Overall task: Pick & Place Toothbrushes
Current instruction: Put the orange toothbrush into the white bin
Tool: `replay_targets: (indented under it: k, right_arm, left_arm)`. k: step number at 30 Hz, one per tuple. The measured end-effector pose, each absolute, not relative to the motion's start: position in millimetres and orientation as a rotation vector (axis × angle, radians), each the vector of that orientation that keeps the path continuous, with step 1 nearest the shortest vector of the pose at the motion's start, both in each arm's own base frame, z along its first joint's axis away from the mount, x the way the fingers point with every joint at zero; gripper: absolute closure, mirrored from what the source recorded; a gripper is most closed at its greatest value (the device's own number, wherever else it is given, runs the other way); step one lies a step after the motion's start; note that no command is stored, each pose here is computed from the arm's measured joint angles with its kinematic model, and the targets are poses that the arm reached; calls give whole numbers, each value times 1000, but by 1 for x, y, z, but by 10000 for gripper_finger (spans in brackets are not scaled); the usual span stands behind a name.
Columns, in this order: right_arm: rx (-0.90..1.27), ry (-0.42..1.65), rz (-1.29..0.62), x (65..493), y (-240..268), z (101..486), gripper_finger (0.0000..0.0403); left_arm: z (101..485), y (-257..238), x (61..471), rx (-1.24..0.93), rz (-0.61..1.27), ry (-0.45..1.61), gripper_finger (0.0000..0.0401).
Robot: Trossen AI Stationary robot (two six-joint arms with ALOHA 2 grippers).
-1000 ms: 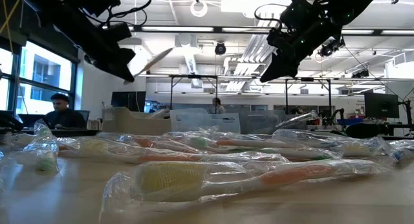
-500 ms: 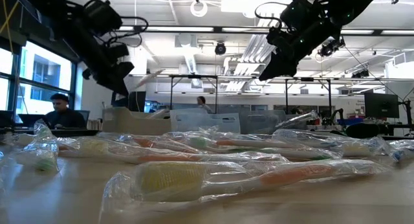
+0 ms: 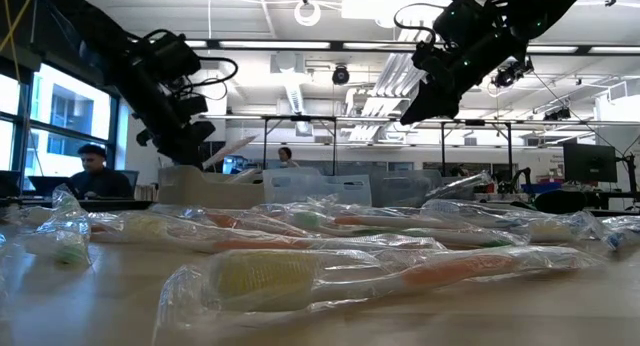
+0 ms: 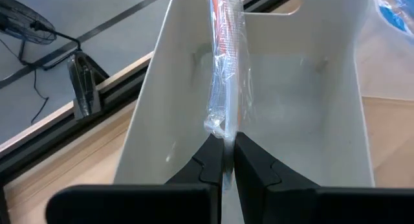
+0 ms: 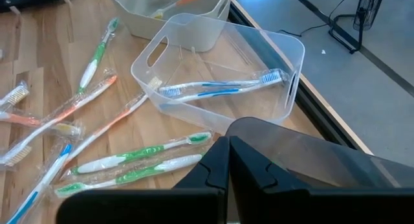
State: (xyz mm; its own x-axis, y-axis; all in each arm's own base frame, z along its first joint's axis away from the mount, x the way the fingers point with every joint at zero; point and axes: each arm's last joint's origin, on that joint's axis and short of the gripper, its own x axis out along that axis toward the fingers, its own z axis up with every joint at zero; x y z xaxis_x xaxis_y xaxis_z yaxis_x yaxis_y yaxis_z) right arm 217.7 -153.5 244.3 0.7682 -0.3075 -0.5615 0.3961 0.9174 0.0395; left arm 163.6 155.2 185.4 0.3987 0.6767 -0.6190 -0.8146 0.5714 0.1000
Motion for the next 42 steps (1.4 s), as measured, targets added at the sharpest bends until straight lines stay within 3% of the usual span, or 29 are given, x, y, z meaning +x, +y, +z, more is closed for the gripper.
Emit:
replay_targets:
  k: [31, 42]
  right_arm:
    - [161, 591, -381, 217, -153, 243, 398]
    - [161, 593, -381, 217, -153, 243, 398]
  left_arm:
    - [185, 155, 165, -267, 941, 651, 385]
    - [185, 155, 165, -296, 962, 625, 283]
